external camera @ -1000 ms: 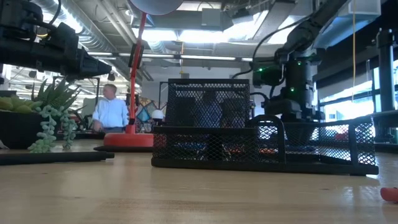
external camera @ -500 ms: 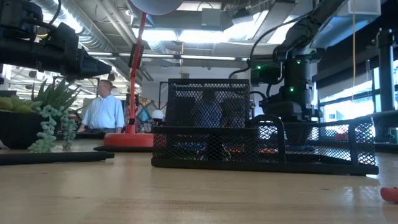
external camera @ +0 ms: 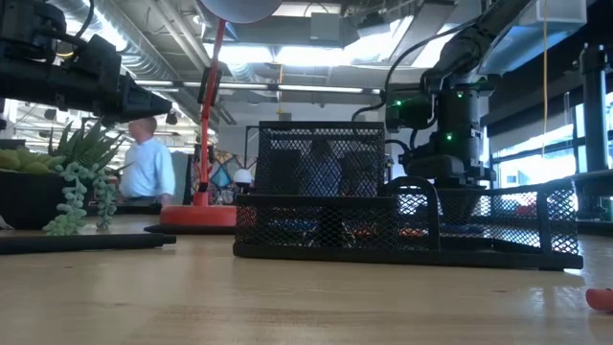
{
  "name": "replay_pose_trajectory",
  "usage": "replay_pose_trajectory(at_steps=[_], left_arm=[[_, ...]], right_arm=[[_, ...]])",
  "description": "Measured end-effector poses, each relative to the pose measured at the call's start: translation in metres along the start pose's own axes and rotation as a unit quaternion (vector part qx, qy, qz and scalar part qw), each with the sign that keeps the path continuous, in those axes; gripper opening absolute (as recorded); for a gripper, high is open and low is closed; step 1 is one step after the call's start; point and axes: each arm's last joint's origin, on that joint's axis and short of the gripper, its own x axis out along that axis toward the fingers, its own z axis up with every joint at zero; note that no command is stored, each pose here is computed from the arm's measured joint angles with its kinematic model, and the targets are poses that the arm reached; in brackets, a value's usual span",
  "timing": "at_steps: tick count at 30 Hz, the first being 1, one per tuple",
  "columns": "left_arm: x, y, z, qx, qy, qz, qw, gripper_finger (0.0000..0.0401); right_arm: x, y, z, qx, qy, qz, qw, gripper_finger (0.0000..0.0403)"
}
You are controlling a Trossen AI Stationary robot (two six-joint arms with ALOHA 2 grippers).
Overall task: Pick and place office supplies into organizer
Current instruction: Put the blue scissors into the desk organizer
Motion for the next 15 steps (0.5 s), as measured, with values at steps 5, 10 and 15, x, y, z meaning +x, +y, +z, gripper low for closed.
replay_pose_trajectory(at_steps=[5, 10, 15], left_arm=[[0.0, 0.0, 0.0, 0.0, 0.0, 0.0, 1.0, 0.0088], [0.0, 0.0, 0.0, 0.0, 0.0, 0.0, 1.0, 0.0088], [0.0, 0.0, 0.0, 0.0, 0.0, 0.0, 1.0, 0.0088]], right_arm=[[-0.006, 0.005, 0.004, -0.018, -0.001, -0.003, 1.0, 0.0083], [-0.02, 0.014, 0.013, -0.042, -0.011, -0.023, 0.999, 0.0082], [-0.037, 0.022, 0.017, -0.062, -0.016, -0.031, 0.997, 0.0082]])
